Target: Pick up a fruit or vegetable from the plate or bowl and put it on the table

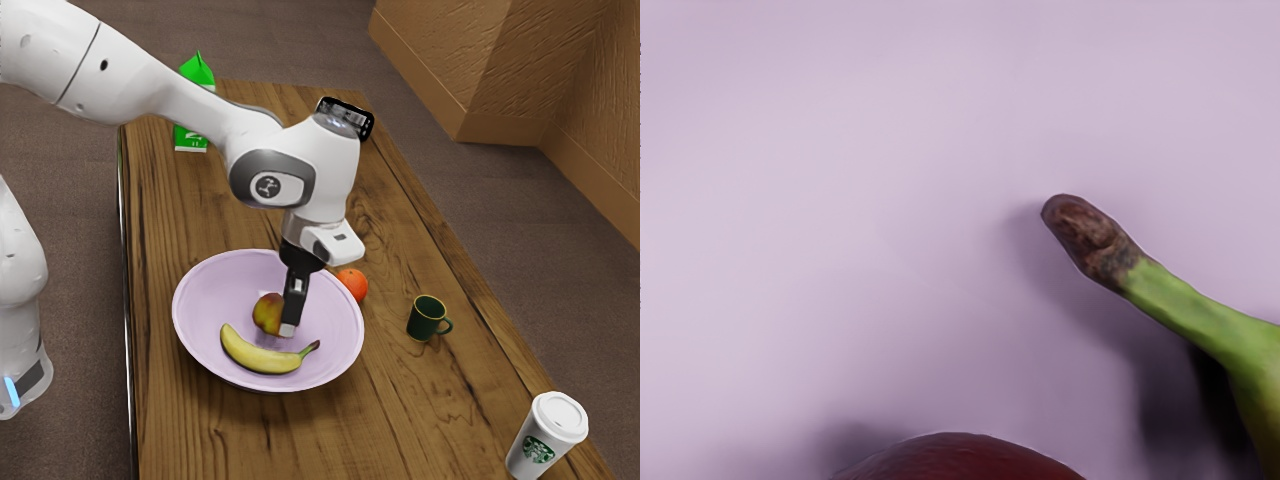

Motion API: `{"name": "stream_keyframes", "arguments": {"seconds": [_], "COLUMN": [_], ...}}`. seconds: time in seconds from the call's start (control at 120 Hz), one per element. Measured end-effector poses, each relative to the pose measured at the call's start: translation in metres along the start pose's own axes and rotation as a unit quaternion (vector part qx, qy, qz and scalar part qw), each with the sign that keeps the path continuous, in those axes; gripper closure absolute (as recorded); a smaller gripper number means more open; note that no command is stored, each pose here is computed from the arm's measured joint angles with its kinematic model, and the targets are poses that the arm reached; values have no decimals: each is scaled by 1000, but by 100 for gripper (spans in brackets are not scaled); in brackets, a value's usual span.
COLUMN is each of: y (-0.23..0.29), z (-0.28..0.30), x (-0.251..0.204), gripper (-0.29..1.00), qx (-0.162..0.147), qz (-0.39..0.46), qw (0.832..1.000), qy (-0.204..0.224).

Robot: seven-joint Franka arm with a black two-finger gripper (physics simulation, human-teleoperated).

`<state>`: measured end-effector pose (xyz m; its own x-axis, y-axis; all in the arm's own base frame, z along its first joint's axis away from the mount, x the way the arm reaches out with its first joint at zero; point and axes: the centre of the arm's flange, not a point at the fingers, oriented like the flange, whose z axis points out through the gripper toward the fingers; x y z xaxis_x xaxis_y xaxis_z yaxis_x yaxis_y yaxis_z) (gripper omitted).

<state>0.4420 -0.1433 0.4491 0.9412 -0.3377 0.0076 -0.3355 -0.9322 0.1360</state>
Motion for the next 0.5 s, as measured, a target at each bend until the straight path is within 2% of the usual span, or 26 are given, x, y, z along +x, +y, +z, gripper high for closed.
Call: {"name": "stream_keyframes", "arguments": {"seconds": [0.142, 0.35, 0.5], "y": [-2, -5, -10], "z": [2, 7, 4], "x": [0, -8, -5], "gripper": [2, 2, 2], "qx": [1, 14, 24], "qz": [-1, 5, 4], "qw": [1000, 999, 999], "qy": [-4, -42, -27]}}
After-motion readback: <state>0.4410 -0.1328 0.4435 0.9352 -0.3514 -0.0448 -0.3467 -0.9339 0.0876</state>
